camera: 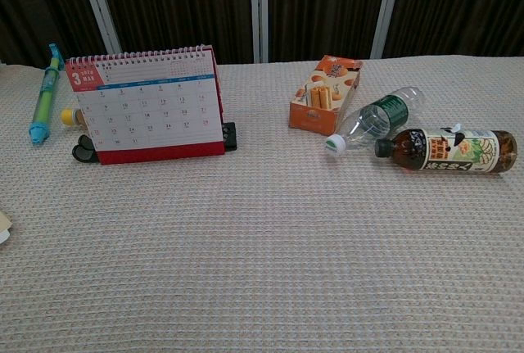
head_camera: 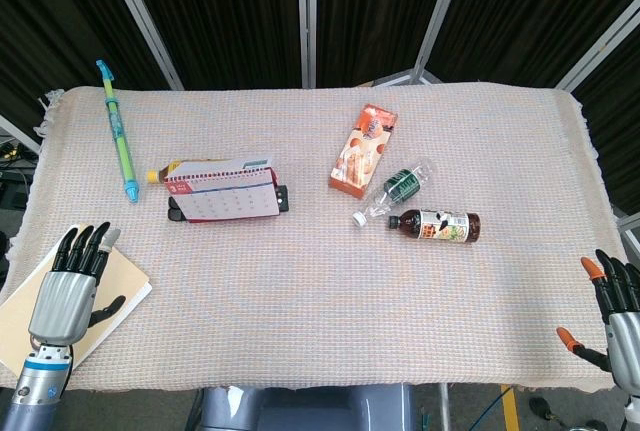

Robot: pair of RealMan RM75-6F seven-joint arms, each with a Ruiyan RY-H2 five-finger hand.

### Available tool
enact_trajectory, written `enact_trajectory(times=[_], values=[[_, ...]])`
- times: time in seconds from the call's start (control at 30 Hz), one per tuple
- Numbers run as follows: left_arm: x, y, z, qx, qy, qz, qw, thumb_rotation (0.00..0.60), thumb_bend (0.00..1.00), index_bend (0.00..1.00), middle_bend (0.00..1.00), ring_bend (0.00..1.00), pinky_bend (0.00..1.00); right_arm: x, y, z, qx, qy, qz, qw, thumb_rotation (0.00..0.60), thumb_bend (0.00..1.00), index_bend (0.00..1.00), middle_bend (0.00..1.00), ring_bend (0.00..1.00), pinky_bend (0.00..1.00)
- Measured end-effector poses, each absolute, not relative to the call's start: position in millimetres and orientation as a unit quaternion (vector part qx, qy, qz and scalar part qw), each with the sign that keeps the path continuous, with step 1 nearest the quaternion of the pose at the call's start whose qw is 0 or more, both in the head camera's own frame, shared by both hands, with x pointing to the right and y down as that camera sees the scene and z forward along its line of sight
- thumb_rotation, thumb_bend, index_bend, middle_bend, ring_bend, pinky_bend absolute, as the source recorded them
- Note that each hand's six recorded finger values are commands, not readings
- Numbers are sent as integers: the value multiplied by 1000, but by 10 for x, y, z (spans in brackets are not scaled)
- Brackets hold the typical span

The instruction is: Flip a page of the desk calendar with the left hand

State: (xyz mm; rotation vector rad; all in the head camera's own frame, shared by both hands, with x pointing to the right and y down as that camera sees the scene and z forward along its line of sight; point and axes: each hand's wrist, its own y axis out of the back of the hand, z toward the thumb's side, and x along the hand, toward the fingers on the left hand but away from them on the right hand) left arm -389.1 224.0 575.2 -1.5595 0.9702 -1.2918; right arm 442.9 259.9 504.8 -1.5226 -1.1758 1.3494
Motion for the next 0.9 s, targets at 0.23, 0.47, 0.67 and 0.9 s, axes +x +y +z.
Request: enact_trajectory(times=[0.23,0.47,0.67,0.9], values=[[-3898,2242,5751,-626,390,-519,432,600,2,0,0,0,0,4429,2596,5051,-598,-462,529,385,600,69,4,0,0,0],[-3879,2246,5765,-630,391,-518,426,600,47,0,0,0,0,4416,2597,5045,-600,-462,527,387,600,68,4,0,0,0],[-3875,2207,5806,-645,424,-508,383,600,493,0,92,155,238,4422,2586,5041,-601,-466,526,382,600,69,4,0,0,0],[-3853,1966,5917,-634,515,-486,310,600,702,0,584,629,535,4457,2581,5000,-603,-473,520,377,600,68,4,0,0,0]])
